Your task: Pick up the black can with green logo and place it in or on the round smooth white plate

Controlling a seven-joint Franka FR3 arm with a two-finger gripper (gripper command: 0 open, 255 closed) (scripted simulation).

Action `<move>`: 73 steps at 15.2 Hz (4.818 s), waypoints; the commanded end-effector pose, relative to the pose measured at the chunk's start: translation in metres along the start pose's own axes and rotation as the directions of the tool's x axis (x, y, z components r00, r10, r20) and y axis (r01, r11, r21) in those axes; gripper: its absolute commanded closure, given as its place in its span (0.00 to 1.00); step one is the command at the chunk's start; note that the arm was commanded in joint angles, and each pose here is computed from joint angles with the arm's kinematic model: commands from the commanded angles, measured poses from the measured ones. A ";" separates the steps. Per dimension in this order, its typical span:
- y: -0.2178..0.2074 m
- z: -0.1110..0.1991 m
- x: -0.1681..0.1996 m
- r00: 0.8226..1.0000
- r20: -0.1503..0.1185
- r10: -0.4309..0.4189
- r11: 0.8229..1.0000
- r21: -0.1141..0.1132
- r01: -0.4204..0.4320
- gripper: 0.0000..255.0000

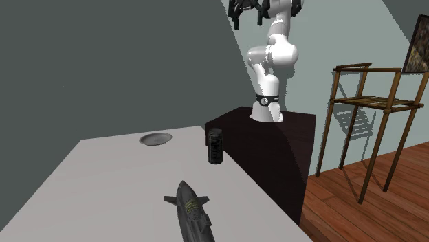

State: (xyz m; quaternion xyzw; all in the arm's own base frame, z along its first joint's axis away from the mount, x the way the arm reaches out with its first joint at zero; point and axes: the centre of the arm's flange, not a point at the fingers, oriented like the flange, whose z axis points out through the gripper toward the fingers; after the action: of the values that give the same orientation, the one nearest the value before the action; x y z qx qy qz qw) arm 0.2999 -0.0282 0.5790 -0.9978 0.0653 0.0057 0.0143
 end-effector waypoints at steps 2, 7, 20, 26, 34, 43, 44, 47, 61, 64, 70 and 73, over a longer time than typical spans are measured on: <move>0.003 0.013 0.003 1.000 -0.001 0.001 1.000 0.000 -0.001 0.00; 0.017 0.075 0.016 1.000 -0.007 0.004 1.000 -0.002 -0.004 0.00; 0.054 0.238 0.053 1.000 -0.021 0.012 1.000 -0.008 -0.012 0.00; 0.072 0.313 0.070 0.999 -0.028 0.016 1.000 -0.010 -0.016 0.00; 0.089 0.396 0.088 0.999 -0.034 0.020 1.000 -0.012 -0.020 0.00; 0.089 0.426 0.089 0.999 -0.034 0.020 1.000 -0.012 -0.020 0.00; 0.089 0.426 0.089 0.999 -0.034 0.020 1.000 -0.012 -0.020 0.00; 0.089 0.426 0.089 0.999 -0.034 0.020 1.000 -0.012 -0.020 0.00; 0.089 0.405 0.089 0.999 -0.034 0.020 1.000 -0.012 -0.020 1.00; 0.088 0.389 0.089 0.999 -0.034 0.020 1.000 -0.012 -0.020 1.00; 0.088 0.357 0.088 0.999 -0.034 0.020 1.000 -0.012 -0.020 1.00; 0.087 0.341 0.088 0.999 -0.034 0.020 1.000 -0.012 -0.020 1.00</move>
State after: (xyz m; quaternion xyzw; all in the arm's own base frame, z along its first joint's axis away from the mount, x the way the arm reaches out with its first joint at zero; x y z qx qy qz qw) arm 0.3727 -0.1155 0.2296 -0.9971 0.0753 -0.0109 0.0071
